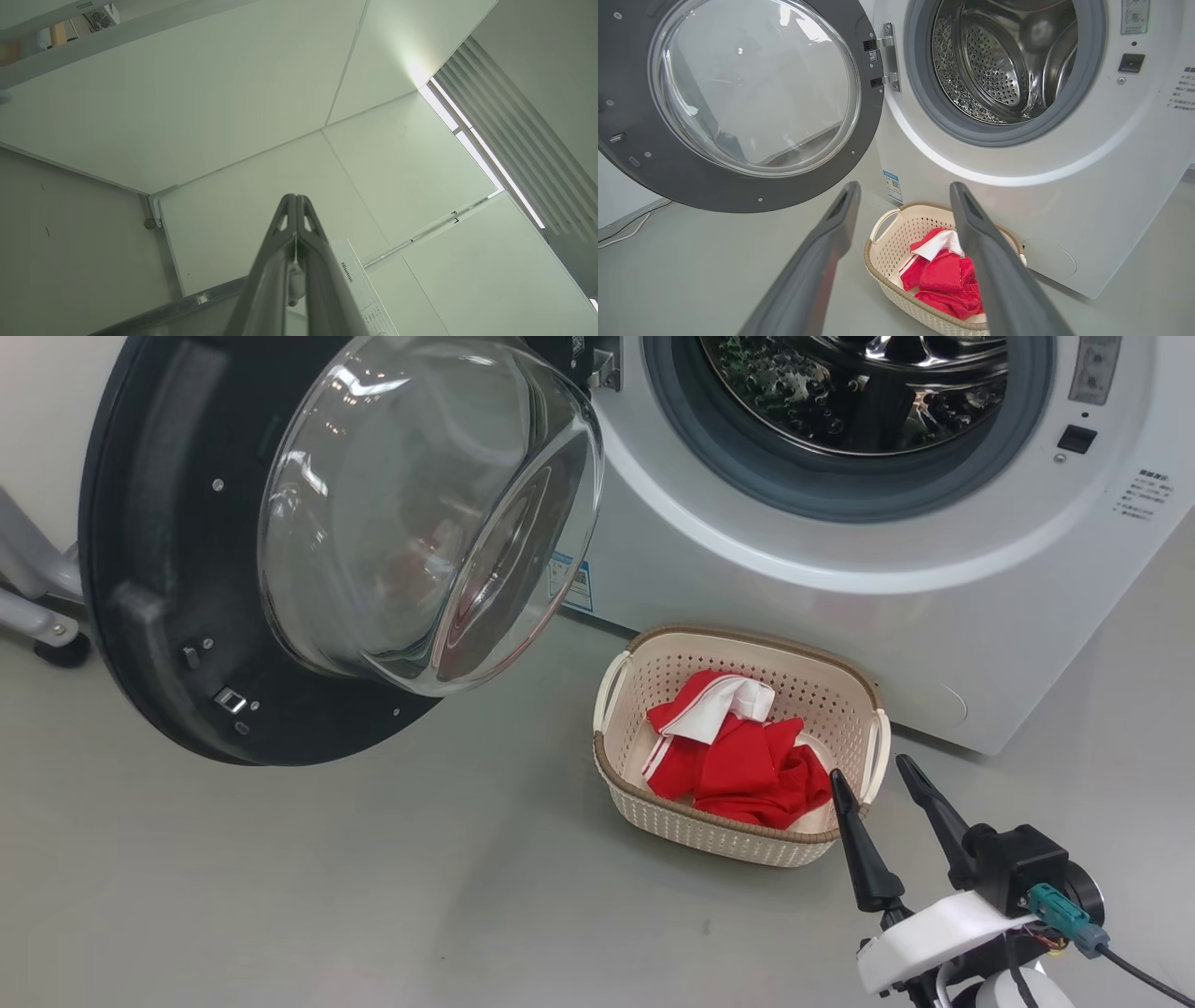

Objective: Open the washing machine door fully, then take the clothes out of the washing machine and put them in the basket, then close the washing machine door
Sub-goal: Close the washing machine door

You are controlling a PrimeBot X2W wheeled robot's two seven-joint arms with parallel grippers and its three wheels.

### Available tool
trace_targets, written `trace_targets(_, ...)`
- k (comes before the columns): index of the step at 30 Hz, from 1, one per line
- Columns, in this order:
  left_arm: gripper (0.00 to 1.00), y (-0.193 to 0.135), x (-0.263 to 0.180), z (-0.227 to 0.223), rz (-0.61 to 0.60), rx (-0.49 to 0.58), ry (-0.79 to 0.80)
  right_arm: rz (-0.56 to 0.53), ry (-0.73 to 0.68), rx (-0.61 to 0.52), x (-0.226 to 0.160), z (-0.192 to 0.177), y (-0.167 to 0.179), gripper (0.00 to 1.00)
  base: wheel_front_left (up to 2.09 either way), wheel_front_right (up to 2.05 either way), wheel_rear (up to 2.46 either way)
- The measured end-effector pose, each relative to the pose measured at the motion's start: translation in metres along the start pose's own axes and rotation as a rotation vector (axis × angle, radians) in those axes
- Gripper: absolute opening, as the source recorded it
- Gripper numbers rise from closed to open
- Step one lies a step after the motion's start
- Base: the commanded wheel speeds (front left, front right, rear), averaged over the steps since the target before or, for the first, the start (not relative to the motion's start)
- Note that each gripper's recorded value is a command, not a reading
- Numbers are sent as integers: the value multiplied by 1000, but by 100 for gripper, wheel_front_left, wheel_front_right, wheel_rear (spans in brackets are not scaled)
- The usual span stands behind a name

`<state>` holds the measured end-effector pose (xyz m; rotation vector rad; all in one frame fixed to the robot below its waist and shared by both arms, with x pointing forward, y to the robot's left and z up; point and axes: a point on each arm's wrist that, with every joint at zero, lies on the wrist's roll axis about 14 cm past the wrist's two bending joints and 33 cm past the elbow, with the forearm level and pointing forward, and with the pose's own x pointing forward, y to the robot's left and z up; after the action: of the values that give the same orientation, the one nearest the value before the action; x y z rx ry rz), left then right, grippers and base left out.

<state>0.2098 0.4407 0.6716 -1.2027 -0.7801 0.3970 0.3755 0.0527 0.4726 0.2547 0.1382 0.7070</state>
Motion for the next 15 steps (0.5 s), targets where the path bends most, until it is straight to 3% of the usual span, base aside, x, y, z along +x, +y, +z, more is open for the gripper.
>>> trace_targets(15,0,80,21,-39,278,-59,237,-24,15,-14,-2,-1,-18,100,0,0,0)
